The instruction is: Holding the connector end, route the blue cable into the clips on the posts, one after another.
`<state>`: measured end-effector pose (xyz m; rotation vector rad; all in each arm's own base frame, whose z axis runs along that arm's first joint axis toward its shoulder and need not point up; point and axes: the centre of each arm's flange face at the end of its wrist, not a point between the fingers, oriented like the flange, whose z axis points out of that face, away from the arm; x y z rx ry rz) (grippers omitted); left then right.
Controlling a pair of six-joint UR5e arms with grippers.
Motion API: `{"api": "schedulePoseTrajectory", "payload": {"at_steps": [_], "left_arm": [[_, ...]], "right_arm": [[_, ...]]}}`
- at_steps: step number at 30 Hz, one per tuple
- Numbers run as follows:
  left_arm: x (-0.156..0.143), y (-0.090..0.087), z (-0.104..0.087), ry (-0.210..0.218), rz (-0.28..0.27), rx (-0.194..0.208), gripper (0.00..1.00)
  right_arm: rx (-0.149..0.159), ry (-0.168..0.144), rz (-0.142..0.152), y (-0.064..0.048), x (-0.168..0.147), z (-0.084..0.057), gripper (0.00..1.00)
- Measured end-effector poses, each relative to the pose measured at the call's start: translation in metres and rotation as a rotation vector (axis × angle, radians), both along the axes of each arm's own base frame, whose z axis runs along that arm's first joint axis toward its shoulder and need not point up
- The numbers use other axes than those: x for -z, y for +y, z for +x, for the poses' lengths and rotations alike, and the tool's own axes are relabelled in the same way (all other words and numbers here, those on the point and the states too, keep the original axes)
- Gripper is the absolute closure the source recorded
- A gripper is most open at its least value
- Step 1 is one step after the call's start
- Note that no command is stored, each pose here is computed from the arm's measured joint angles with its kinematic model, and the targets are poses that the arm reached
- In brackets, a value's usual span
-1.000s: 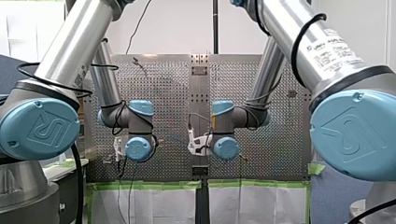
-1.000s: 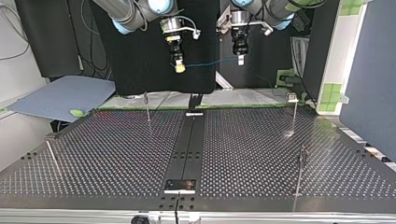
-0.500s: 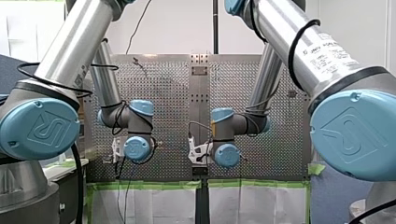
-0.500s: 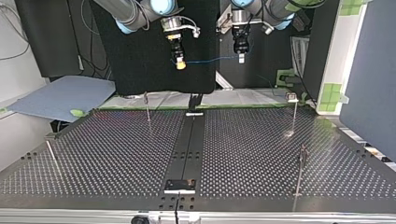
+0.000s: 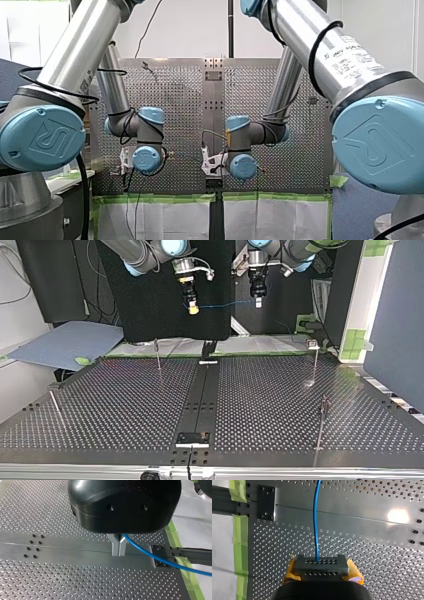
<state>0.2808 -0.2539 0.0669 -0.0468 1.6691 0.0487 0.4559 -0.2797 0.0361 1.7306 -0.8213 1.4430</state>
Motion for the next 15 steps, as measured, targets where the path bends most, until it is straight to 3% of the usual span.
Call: {"api": "schedulePoseTrajectory", "payload": {"at_steps": [11, 15], "left_arm": [[-0.001, 0.001, 0.001, 0.0, -0.002, 0.0, 1.0], [-0.007, 0.004, 0.005, 0.001, -0.013, -0.001, 1.0]], "right_arm": [[0.001, 0.0, 0.0, 0.0, 0.0, 0.0, 1.0], [0.025, -0.024, 0.001, -0.013, -0.012, -0.002, 1.0]]}}
